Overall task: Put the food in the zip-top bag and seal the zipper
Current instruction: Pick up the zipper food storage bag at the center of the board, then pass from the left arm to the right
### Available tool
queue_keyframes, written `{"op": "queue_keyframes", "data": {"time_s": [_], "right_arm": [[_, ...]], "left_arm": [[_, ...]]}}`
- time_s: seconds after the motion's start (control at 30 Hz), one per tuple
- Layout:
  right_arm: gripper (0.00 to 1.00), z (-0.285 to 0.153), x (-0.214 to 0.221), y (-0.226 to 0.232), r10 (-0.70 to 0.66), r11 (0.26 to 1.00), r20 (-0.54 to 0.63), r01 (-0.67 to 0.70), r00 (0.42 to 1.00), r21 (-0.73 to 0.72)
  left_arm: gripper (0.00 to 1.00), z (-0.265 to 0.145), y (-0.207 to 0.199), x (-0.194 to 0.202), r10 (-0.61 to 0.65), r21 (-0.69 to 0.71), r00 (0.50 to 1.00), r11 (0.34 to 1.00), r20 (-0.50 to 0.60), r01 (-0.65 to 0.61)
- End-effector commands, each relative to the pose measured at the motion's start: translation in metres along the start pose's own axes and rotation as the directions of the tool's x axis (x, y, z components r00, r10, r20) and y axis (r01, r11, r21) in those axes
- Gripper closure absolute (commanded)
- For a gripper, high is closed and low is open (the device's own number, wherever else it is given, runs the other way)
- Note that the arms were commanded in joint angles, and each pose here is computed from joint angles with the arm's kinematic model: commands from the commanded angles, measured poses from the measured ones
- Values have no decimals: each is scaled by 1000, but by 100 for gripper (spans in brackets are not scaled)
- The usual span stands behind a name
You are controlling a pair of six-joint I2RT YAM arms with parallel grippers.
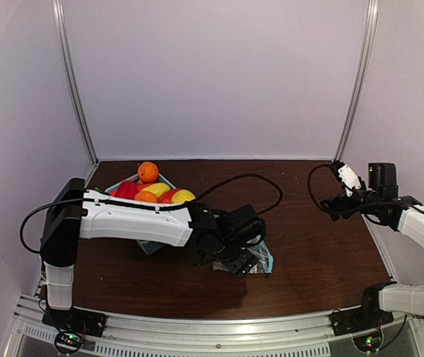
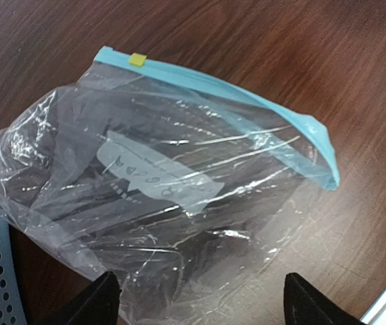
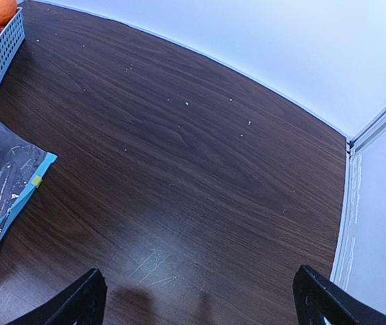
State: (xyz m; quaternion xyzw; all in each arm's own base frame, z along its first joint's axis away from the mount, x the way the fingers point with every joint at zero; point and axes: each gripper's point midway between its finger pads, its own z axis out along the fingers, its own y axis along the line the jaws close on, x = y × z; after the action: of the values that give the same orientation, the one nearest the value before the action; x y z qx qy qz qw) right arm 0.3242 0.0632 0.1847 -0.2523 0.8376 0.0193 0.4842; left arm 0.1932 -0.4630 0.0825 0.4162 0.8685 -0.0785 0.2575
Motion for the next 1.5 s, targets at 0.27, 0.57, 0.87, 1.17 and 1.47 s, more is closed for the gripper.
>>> {"op": "queue_keyframes", "data": {"time_s": [0.27,0.57,0.87,1.17,1.47], "right_arm": [[3,2,9,10,-13,999,-11,13,1000,-31],[5,0,8,17,-31,997,-6,30,1000,-74],[11,-35,-7,73,-216,888,51,218,975,-405],[35,-66,-18,123,-441,713,117,427,890,-557],[62,-96,-20,182,-605,489,234,587,761,-644]], "left_arm": [[20,21,66,31,-271,-75,958,961,-89,265],[71,28,63,8,-111,11,994,994,-10,111],[100,-5,47,-32,266,143,956,948,127,-283],[100,-59,29,-74,179,554,935,765,305,-327],[100,-67,29,-88,168,684,951,663,261,-305]]}}
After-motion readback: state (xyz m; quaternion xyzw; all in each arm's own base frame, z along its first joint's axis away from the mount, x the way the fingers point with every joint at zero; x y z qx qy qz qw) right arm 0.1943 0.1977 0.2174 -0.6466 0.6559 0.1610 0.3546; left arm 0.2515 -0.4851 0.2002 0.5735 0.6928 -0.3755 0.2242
